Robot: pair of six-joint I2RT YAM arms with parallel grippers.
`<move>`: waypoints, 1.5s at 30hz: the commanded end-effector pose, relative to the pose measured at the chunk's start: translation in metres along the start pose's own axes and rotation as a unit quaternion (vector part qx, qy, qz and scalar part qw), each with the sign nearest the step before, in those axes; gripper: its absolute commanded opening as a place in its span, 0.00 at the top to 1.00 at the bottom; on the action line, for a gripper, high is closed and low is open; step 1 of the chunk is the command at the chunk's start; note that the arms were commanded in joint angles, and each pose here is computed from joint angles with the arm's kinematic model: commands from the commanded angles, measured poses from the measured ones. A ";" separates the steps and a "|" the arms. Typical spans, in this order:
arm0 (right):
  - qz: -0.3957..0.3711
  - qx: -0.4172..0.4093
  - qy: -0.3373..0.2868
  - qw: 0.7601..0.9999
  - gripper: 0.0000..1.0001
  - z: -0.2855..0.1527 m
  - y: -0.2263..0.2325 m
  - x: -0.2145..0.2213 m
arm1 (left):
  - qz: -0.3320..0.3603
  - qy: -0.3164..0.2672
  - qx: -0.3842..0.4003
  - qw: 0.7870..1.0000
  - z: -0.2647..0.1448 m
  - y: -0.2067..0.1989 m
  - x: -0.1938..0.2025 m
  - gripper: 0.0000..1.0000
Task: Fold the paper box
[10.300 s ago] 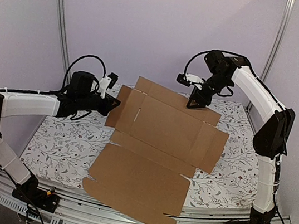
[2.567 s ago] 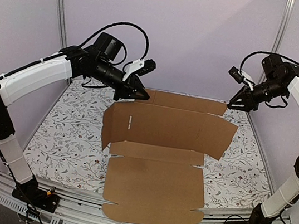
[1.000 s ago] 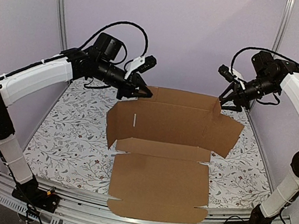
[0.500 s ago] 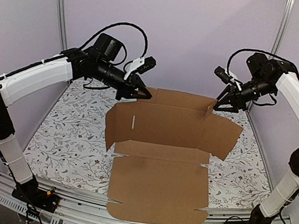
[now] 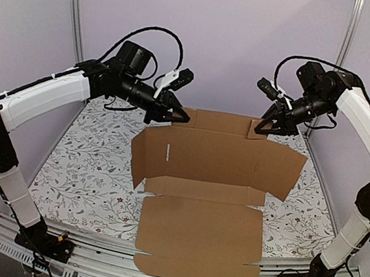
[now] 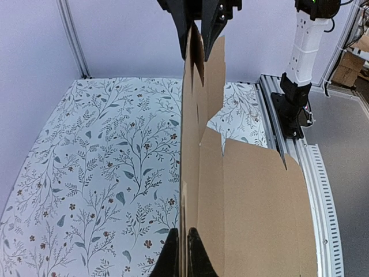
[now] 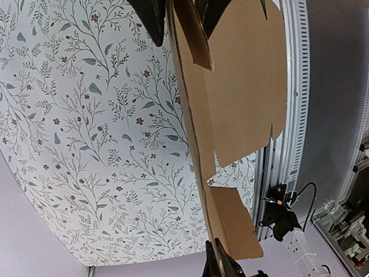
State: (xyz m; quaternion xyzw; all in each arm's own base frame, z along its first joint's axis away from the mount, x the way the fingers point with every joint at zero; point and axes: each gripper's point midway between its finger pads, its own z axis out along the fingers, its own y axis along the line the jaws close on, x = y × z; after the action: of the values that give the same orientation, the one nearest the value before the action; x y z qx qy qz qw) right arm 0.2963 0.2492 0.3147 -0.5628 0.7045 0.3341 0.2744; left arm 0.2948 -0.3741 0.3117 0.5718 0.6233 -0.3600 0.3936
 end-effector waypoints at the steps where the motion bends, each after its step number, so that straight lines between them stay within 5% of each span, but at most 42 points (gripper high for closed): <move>1: 0.031 -0.039 0.009 0.999 0.89 0.004 0.016 0.002 | 0.018 -0.012 0.015 1.000 0.008 -0.009 -0.007 1.00; 6: 0.020 -0.027 0.021 0.999 1.00 0.000 0.017 0.005 | 0.015 -0.005 0.014 1.000 0.006 -0.007 -0.001 0.92; 15: 0.004 0.000 0.035 0.999 1.00 -0.002 0.010 0.008 | 0.005 -0.015 -0.015 1.000 0.006 0.010 -0.006 0.87; 20: 0.004 0.017 0.049 0.999 1.00 0.002 -0.001 0.014 | 0.007 -0.006 -0.062 0.998 -0.001 0.023 -0.006 0.57; 26: 0.010 0.035 0.060 0.997 1.00 0.011 -0.018 0.022 | -0.007 -0.013 -0.223 0.975 -0.038 0.056 -0.008 0.30; 33: 0.039 0.039 0.041 0.998 1.00 0.008 -0.030 0.026 | -0.135 0.003 -0.376 0.917 -0.073 0.069 0.072 0.28; 37: 0.043 0.041 0.037 0.998 1.00 0.005 -0.030 0.028 | -0.171 -0.049 -0.348 0.921 -0.059 0.053 0.091 0.27; 41: 0.043 0.042 0.034 0.998 1.00 0.004 -0.026 0.029 | -0.175 -0.036 -0.352 0.919 -0.044 0.058 0.104 0.28; 45: 0.047 0.037 0.036 0.998 1.00 0.005 -0.023 0.035 | -0.171 -0.027 -0.327 0.929 -0.028 0.057 0.110 0.43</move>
State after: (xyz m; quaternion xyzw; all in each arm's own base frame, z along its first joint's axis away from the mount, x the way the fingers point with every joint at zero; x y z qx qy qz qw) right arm 0.3191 0.2287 0.2717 -0.5302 0.7594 0.2906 0.2402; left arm 0.3420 -0.2798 0.2157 0.2846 0.8024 -0.1898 0.4890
